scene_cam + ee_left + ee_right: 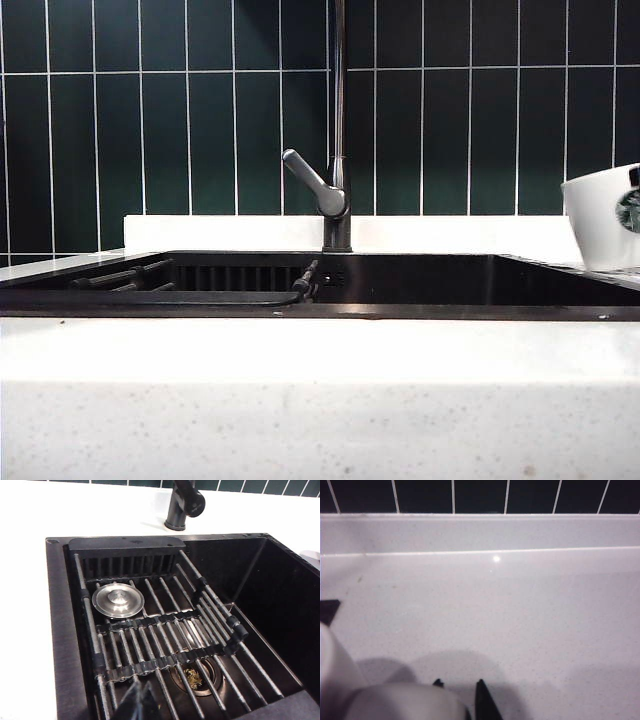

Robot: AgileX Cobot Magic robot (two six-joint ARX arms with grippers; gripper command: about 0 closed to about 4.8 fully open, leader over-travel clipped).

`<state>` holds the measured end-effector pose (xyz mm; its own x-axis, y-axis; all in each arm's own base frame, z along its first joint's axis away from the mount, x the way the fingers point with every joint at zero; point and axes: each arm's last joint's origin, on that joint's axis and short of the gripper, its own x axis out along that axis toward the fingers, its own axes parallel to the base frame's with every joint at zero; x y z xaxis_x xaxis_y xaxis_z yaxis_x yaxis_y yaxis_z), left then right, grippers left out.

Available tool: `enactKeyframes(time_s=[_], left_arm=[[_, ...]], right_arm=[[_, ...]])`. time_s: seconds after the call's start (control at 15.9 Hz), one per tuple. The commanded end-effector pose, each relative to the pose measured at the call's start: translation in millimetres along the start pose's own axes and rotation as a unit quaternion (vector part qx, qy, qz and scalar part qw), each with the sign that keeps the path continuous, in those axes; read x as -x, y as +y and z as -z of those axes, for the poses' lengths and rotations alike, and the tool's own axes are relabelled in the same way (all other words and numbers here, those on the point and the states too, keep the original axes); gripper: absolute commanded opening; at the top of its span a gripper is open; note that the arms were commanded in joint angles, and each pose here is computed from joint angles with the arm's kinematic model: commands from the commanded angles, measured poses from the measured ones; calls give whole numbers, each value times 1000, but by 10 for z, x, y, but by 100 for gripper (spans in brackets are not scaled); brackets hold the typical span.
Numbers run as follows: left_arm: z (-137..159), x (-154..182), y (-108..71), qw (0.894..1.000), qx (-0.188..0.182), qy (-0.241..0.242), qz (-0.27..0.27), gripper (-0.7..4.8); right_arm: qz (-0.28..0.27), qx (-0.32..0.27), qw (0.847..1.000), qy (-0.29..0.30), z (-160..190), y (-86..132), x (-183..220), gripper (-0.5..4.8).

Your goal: Pick up the mug next to the sink, go to the faucet to get some water, pour the water into the sink, and finally put the mug back to its place.

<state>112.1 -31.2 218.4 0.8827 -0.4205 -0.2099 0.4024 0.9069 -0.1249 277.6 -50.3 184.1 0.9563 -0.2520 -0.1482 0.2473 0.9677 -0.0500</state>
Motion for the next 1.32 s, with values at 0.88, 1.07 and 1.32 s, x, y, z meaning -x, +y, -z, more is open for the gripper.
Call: enactKeyframes(time_s=[0.88,1.07,1.32], left_arm=[[-10,1,-2,1000,-1,-4,0,-4],[-9,1,-2,1000,-1,-3,0,-4],[-9,1,-2,1000,-1,-3,0,-4]], right_arm=[[-8,-2,1000,13,-596,-78,861,95],[-15,-2,1000,19,-615,-82,958,95],[-33,1,999,14,-644,-29,1077,89]])
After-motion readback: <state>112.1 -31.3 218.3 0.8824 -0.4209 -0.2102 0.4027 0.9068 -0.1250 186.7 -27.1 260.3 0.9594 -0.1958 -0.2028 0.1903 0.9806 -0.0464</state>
